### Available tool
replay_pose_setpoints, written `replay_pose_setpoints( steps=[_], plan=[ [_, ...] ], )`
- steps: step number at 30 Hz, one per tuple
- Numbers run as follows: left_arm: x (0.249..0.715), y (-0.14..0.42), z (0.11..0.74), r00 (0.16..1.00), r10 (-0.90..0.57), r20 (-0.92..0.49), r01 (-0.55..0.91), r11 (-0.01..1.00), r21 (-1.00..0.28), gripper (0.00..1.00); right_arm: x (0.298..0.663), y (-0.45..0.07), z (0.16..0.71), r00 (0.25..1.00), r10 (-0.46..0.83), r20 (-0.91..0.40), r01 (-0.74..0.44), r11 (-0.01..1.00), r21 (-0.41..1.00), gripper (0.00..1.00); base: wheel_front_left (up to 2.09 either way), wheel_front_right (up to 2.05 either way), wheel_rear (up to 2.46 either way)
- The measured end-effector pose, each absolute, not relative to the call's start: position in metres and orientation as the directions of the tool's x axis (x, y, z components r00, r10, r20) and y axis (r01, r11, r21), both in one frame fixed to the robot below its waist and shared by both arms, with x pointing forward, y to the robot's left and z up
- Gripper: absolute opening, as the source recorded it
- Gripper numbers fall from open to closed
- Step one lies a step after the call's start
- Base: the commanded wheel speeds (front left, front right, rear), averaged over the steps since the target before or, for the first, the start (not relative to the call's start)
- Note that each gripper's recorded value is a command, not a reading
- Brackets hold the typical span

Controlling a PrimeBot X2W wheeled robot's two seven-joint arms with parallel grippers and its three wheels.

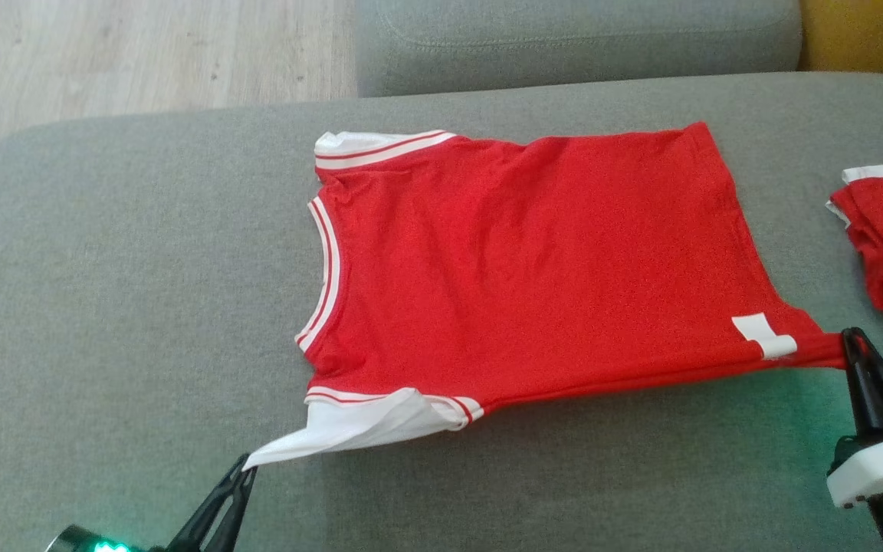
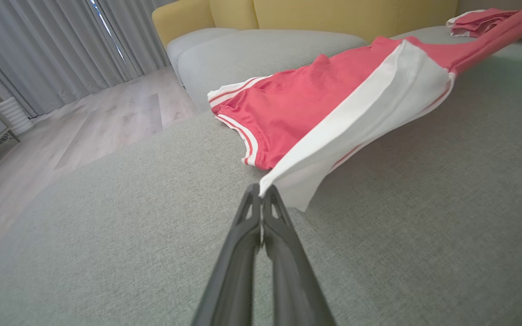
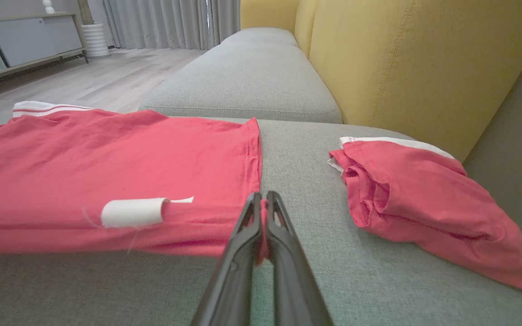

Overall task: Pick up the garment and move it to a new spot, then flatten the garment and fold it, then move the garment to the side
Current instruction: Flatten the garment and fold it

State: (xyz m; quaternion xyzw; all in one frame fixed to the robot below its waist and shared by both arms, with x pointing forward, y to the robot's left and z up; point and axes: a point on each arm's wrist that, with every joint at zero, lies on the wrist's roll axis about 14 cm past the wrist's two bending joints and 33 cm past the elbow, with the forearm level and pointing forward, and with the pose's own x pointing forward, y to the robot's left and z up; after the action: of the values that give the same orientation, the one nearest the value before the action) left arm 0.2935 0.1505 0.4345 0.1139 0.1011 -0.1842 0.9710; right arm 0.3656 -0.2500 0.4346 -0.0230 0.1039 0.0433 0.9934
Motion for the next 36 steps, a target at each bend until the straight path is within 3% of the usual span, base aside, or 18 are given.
replay_pose_setpoints(
  steps=[6,17,28,29,30,31,32,36],
  plan=[
    [0.313,0.15,0.432,0.902,-0.359,-0.242,0.409,0.888,0.209,0.0,0.373,-0.248,0.424,0.967,0.086,-0.239,-0.097,0.995,-0.034,0.0,0.0,0.0,0.0],
    [0.419,0.142,0.451,0.89,-0.422,-0.174,0.456,0.826,0.332,0.0,0.439,-0.234,0.411,0.958,0.122,-0.26,-0.141,0.989,-0.055,0.0,0.0,0.0,0.0],
    [0.476,0.14,0.446,0.89,-0.421,-0.176,0.455,0.796,0.398,0.0,0.476,-0.227,0.395,0.948,0.135,-0.289,-0.165,0.983,-0.081,0.0,0.0,0.0,0.0],
    [0.478,0.138,0.446,0.889,-0.423,-0.173,0.456,0.796,0.398,0.0,0.478,-0.226,0.395,0.948,0.135,-0.288,-0.165,0.983,-0.081,0.17,0.0,0.0,0.0],
    [0.48,0.136,0.445,0.89,-0.422,-0.172,0.455,0.799,0.394,0.24,0.479,-0.226,0.394,0.948,0.134,-0.288,-0.164,0.983,-0.082,0.77,0.0,0.0,0.0],
    [0.481,0.136,0.443,0.892,-0.416,-0.175,0.451,0.804,0.389,0.74,0.481,-0.226,0.394,0.948,0.134,-0.288,-0.164,0.983,-0.083,1.0,0.0,0.0,0.0],
    [0.482,0.139,0.442,0.9,-0.4,-0.173,0.435,0.814,0.385,1.0,0.481,-0.225,0.395,0.949,0.134,-0.286,-0.165,0.983,-0.084,1.0,0.0,0.0,0.0],
    [0.485,0.145,0.444,0.935,-0.323,-0.145,0.353,0.883,0.309,1.0,0.486,-0.226,0.406,0.962,0.121,-0.245,-0.144,0.987,-0.077,1.0,0.0,0.0,0.0]
  ],
)
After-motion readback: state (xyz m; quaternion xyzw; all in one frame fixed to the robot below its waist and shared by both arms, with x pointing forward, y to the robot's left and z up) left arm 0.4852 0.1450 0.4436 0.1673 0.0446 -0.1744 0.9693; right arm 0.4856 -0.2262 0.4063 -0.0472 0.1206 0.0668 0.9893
